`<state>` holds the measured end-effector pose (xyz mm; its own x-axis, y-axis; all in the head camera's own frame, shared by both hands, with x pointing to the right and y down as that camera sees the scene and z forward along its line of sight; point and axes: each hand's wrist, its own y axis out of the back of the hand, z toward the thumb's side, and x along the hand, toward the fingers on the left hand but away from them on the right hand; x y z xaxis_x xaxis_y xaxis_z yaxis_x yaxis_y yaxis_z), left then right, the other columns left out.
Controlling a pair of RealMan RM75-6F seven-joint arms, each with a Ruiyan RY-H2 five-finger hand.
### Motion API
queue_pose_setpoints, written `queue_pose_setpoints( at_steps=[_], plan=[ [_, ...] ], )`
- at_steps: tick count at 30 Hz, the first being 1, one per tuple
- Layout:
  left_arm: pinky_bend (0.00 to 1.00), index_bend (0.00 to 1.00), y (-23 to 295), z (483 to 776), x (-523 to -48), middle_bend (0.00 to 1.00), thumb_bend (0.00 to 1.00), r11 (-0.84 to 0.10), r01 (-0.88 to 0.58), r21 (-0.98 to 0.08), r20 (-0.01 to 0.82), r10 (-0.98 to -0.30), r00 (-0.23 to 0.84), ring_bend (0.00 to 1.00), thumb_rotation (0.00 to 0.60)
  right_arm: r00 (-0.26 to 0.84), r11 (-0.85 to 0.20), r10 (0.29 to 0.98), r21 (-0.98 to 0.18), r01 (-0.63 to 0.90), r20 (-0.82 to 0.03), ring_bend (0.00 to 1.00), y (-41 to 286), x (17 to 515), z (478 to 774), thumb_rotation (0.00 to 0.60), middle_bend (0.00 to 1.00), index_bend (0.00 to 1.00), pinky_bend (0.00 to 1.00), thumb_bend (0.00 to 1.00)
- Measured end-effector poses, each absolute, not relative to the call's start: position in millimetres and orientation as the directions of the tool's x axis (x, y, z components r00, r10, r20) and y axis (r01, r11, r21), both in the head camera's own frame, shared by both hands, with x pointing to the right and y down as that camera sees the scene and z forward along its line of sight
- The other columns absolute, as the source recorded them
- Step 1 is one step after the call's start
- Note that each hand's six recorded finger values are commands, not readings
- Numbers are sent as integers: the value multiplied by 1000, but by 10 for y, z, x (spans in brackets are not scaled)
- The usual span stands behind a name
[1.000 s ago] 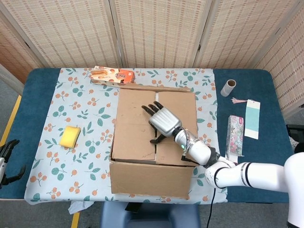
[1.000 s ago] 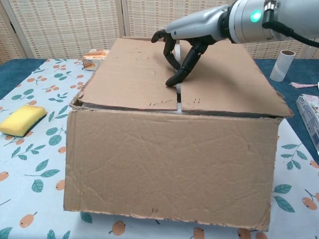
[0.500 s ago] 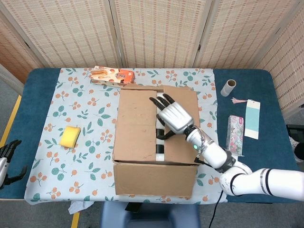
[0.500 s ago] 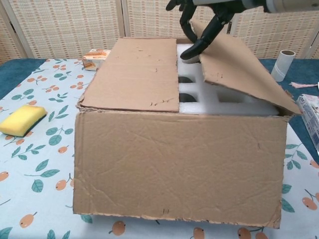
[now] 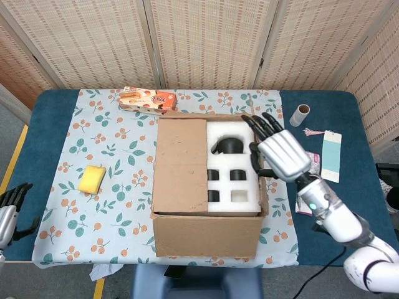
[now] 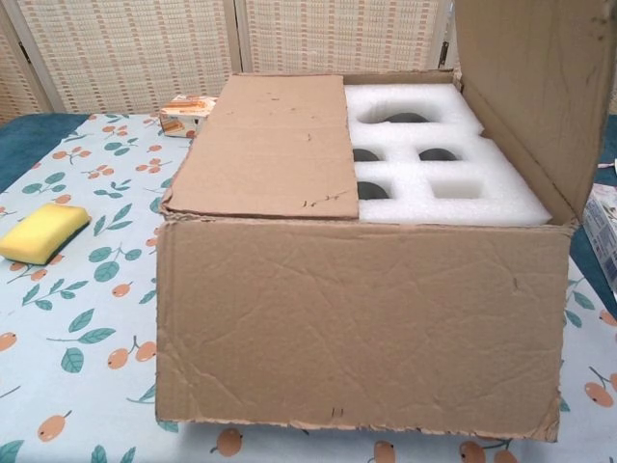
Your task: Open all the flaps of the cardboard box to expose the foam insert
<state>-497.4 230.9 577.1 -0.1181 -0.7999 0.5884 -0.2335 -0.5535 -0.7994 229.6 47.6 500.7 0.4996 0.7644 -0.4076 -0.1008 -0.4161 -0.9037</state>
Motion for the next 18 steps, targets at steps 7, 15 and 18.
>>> queue_pose_setpoints(
  at_steps=[7, 15, 18],
  plan=[
    [0, 77, 2309, 5886, -4885, 70, 484, -583, -206, -786, 610, -785, -109, 0, 600, 427, -434, 803, -899, -57, -415, 0, 753, 2999, 4941, 350, 10, 595, 0, 206],
    [0, 77, 2297, 5923, -4863, 70, 484, -588, -199, -784, 614, -781, -112, 0, 600, 350, -440, 839, -898, -16, -417, 0, 1005, 3717, 5088, 349, 1, 547, 0, 205],
    [0, 77, 2296, 5928, -4870, 70, 484, -589, -199, -783, 616, -780, -113, 0, 600, 334, -438, 850, -899, 16, -408, 0, 1092, 3886, 5116, 350, 0, 529, 0, 206]
  ],
)
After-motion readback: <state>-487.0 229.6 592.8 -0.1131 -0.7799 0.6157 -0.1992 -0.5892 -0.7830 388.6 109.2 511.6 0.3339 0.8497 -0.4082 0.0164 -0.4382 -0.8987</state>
